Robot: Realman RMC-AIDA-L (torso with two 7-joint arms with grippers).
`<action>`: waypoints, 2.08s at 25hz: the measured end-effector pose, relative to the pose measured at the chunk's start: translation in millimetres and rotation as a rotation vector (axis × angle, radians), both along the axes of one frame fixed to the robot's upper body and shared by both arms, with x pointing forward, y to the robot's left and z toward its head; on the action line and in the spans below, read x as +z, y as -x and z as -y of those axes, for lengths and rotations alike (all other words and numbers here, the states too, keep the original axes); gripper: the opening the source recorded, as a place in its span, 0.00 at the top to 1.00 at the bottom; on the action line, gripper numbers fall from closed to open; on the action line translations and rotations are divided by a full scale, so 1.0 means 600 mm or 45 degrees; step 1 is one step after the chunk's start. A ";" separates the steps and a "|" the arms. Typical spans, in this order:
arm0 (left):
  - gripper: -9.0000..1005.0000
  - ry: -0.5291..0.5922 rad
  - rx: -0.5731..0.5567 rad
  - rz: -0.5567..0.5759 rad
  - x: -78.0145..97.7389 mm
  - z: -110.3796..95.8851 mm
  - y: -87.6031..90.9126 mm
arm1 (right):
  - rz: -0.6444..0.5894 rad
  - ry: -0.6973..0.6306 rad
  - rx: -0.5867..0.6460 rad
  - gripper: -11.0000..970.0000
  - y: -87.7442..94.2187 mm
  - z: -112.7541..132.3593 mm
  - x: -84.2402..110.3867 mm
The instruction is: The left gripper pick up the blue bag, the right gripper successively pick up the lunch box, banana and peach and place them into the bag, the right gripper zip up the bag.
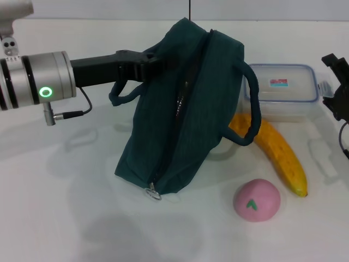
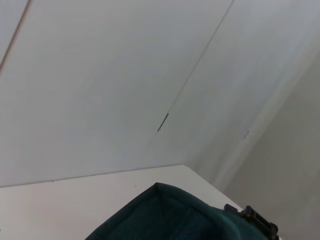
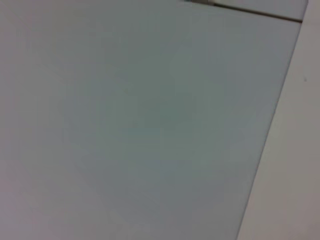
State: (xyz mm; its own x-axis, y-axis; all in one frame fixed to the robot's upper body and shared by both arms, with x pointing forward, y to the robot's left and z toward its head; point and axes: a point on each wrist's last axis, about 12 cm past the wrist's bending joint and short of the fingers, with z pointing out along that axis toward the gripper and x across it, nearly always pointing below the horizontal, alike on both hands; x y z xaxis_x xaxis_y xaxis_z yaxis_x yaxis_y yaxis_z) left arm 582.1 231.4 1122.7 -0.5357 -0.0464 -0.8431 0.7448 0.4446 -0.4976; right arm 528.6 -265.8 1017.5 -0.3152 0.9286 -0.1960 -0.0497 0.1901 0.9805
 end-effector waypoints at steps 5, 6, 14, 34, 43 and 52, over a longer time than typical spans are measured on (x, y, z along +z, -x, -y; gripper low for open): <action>0.94 0.005 0.001 0.003 0.001 0.001 -0.001 | -0.008 0.006 0.016 0.10 -0.010 0.000 0.003; 0.94 0.007 0.002 0.004 0.002 0.002 -0.001 | -0.005 0.007 0.020 0.10 -0.011 -0.001 0.004; 0.94 0.033 0.003 -0.003 0.001 0.006 -0.002 | -0.038 -0.006 0.011 0.13 -0.015 -0.001 0.001; 0.93 0.034 -0.004 0.001 0.003 0.008 -0.004 | -0.042 0.010 0.003 0.79 -0.021 0.004 0.003; 0.93 0.024 -0.011 0.014 0.002 0.007 -0.003 | -0.103 0.019 -0.006 0.79 -0.021 0.002 -0.007; 0.93 0.018 -0.014 0.018 0.003 0.007 -0.003 | -0.108 0.034 0.024 0.78 -0.023 -0.002 -0.006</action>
State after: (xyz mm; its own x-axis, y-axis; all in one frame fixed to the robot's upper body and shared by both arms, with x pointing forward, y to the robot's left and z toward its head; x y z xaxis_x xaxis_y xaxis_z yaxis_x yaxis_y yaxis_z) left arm 584.2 227.5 1124.6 -0.5243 -0.0527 -0.8499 0.7566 0.4292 -0.4933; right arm 542.6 -264.4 1013.6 -0.3490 0.9171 -0.1925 0.0298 0.2162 0.9759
